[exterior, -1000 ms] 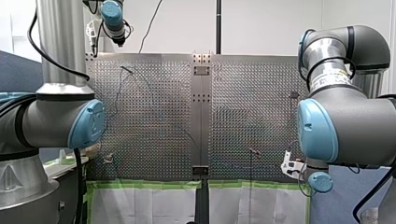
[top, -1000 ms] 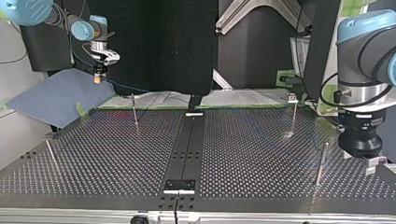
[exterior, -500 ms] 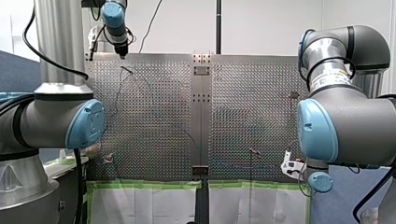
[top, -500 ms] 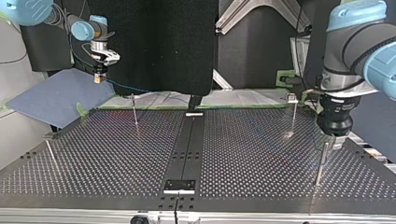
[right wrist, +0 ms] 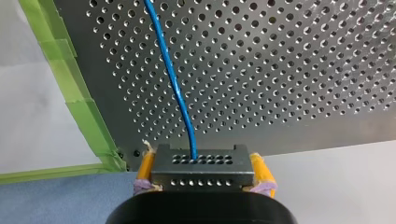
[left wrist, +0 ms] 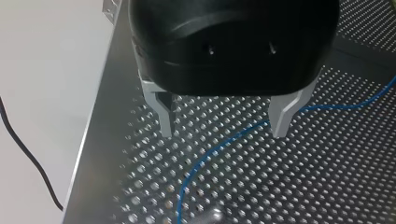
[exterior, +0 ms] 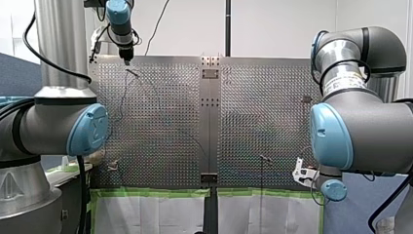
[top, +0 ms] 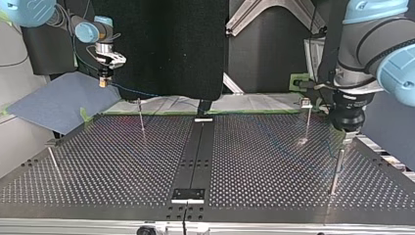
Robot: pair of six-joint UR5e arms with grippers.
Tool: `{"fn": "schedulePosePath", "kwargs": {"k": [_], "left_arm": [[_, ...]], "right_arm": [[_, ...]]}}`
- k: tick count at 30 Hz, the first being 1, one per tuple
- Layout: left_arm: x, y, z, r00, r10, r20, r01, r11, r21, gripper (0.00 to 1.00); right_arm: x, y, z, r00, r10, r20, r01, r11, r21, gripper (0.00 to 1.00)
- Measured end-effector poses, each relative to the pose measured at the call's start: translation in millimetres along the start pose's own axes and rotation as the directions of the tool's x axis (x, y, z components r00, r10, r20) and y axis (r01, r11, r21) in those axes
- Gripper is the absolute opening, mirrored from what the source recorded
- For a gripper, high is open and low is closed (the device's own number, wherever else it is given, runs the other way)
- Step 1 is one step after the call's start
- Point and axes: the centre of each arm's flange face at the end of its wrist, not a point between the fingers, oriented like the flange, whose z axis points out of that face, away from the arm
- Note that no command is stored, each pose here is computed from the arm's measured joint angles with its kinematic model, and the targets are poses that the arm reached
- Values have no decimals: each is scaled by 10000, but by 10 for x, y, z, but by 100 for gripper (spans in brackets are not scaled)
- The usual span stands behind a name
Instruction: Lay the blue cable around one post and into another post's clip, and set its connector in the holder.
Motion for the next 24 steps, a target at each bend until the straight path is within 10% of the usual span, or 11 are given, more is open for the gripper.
{"fn": "schedulePosePath", "kwargs": {"k": [12,24], "left_arm": [[93,93,-118,9955,-83,-944,-2,9959,-901,100],[164,121,-224,9833,69,-1818,-254,9947,-993,100]], "right_arm": [[-3,-14,-1,10000,3,17,-3,10000,23,0],[-3,-14,-2,10000,5,23,-5,10000,21,0]]}}
